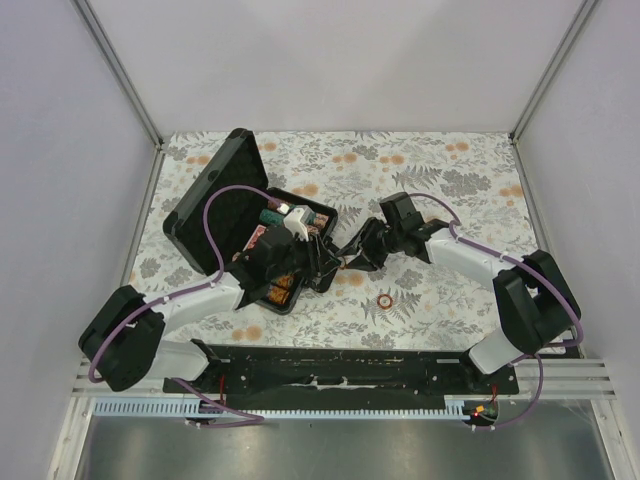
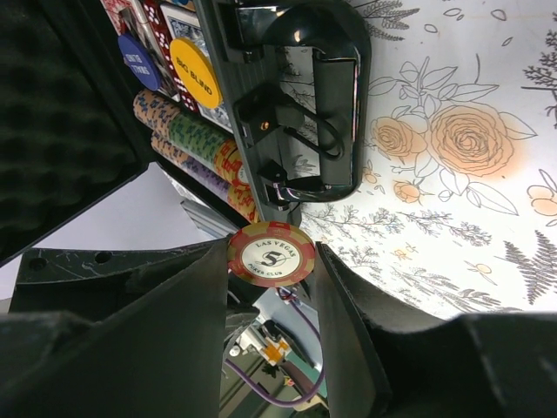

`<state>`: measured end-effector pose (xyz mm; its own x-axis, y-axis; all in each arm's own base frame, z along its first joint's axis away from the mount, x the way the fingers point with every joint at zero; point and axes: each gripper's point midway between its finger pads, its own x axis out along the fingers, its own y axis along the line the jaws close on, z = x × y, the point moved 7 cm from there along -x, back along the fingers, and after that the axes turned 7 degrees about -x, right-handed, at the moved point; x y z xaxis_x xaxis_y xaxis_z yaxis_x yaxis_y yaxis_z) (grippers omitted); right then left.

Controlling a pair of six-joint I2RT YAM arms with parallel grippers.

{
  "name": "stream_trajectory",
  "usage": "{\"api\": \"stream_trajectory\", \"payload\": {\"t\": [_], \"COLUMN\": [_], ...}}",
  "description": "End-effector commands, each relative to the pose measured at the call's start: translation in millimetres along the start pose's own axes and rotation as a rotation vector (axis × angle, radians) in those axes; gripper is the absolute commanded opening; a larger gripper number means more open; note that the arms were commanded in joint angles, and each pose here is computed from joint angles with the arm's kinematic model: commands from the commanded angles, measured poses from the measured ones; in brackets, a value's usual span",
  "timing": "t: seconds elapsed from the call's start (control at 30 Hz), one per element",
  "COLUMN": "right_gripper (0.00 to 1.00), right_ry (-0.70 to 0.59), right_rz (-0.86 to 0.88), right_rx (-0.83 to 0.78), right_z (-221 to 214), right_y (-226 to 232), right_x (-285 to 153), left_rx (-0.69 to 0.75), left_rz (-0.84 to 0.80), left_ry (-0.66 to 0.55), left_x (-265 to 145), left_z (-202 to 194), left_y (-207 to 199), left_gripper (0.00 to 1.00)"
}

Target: Pack up texas hold em set

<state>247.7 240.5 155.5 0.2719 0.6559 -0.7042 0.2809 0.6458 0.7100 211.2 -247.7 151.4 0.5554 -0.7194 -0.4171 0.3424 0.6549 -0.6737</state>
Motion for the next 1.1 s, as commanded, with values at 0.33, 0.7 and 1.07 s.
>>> {"api": "stream_trajectory", "payload": {"t": [0.33,0.7,1.07], "right_gripper": [0.42,0.57,0.76], "right_ry": [0.028,0.018,-0.101], "right_rz": [0.072,0.042,-0.102], "right_rx": [0.011,-0.004,-0.172], "right_z": [-1,-1,4], "right_y": [6,-1,-20], "right_x": [1,3,-29], "left_rx": [-0.034,0.005,0.231], "left_rz": [-0.008,0.018,0.442], "left_ry": [-0.063,-0.049,-0.020], "left_x": [15,13,-41], "left_z": [19,21,30], "left_y": [-14,-13,25], "left_gripper": [0.27,0.02,0.02]}}
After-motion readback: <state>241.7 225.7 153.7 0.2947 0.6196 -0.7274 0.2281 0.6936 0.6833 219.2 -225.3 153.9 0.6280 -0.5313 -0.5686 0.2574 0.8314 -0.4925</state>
